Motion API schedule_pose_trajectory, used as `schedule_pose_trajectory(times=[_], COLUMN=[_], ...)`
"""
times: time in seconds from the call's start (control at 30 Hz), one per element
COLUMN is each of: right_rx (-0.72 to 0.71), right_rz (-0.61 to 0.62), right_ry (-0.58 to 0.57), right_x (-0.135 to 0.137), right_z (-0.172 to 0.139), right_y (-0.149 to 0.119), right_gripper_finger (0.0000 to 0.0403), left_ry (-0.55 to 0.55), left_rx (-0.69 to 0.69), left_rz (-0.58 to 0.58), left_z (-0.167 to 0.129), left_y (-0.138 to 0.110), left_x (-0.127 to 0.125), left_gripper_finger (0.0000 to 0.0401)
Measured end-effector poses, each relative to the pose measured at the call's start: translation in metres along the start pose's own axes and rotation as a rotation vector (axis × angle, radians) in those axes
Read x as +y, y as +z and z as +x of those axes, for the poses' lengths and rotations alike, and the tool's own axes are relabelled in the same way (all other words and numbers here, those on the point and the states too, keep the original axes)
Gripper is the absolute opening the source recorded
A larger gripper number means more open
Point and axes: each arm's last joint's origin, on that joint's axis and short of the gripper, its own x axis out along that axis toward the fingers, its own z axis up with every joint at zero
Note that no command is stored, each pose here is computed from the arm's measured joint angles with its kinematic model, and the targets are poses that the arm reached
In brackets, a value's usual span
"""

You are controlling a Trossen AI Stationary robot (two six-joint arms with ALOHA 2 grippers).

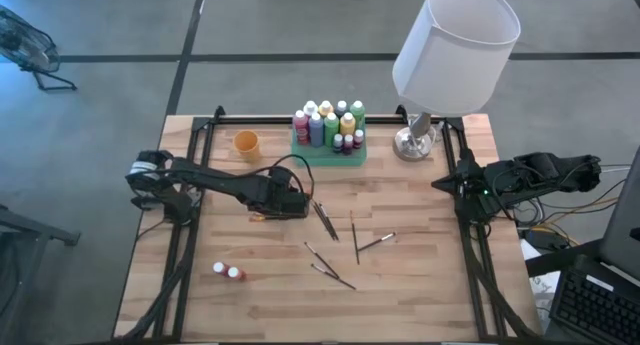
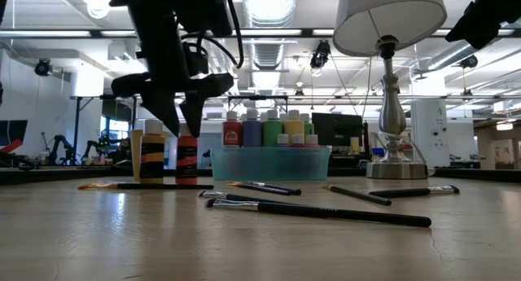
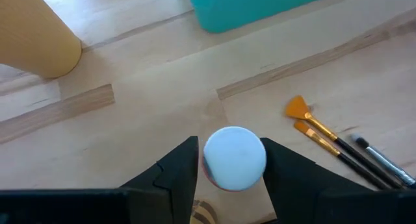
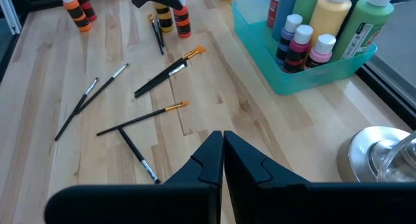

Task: Pick & Place Paint Supplies
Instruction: Put the small orange paint bottle into the green bin

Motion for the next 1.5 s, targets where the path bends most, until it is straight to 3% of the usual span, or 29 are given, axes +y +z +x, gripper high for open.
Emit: schedule_pose_trajectory(times=[0.83,1.2,1.5], right_rx=[0.000,0.000,0.000], right_rz=[0.000,0.000,0.000], right_ry=[0.000,0.000,0.000], right_x=[0.000,0.000,0.000], right_z=[0.000,0.000,0.000], right_y=[0.000,0.000,0.000], right_gripper_finger=[0.0008,0.0008,0.0008], left_ry=[-0.065,-0.102,-0.236], left_rx=[-0.002,-0.201,-0.344], left_rz=[0.020,0.041,0.047], left_z=[-0.004,-0.033,-0.024], left_y=[0.004,0.042,0.088], left_x=[-0.002,-0.010,-0.020], left_gripper_finger=[0.0126,0.0126,0.0125])
